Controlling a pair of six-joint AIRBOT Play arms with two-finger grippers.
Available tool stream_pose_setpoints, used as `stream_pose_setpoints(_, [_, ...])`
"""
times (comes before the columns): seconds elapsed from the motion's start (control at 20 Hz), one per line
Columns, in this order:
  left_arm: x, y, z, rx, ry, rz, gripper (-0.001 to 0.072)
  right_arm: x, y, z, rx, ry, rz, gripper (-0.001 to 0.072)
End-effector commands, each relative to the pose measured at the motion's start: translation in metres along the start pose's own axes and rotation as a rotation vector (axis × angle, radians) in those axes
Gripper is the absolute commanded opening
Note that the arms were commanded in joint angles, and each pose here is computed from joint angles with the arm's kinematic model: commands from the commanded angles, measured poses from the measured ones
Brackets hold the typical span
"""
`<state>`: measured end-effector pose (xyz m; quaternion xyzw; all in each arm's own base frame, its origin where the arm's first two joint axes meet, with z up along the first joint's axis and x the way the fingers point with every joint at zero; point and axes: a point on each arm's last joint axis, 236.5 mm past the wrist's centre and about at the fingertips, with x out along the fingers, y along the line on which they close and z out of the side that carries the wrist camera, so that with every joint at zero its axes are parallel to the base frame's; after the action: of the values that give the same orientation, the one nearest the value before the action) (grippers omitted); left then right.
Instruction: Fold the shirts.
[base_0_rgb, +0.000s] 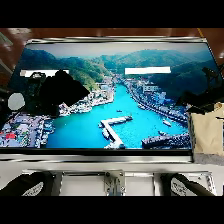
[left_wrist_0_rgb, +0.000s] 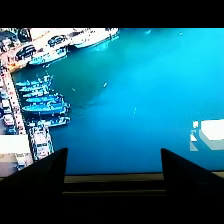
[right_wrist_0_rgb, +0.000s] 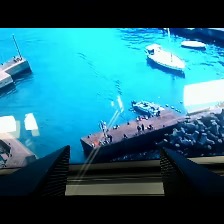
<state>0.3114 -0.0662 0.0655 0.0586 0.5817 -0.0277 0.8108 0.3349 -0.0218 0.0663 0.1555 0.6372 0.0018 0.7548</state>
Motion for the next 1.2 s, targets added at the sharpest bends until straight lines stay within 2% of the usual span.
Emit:
stream_pose_setpoints(0.0, [0.000,-0.005,-0.001,-0.006,0.004,-0.023,0.0708,0.000,0.000,0.000,0.000,0.001,0.001,0.0675])
stream_pose_setpoints(0.3, [0.013,-0.030,0.012,-0.043,-0.016,-0.115,0.0708,0.000,0.001,-0.013,0.000,0.057,0.005,0.0676])
stream_pose_setpoints(0.45, [0.037,-0.025,0.042,-0.033,-0.075,-0.098,0.0716,0.000,0.005,-0.010,0.001,0.045,0.022,0.0675])
stream_pose_setpoints(0.6, [0.060,0.011,0.108,-0.108,-0.147,-0.067,0.0717,0.000,0.015,0.001,0.004,-0.004,0.064,0.0675])
stream_pose_setpoints(0.8, [0.111,0.092,0.172,-0.323,-0.115,-0.005,0.0720,-0.006,0.057,0.006,-0.018,-0.026,0.240,0.0675])
stream_pose_setpoints(0.95, [0.163,0.124,0.171,-0.346,0.003,0.021,0.0720,-0.009,0.066,0.008,-0.014,-0.036,0.280,0.0675])
stream_pose_setpoints(1.15, [0.208,0.134,0.159,-0.364,0.084,0.031,0.0720,-0.008,0.064,0.011,-0.013,-0.047,0.271,0.0675])
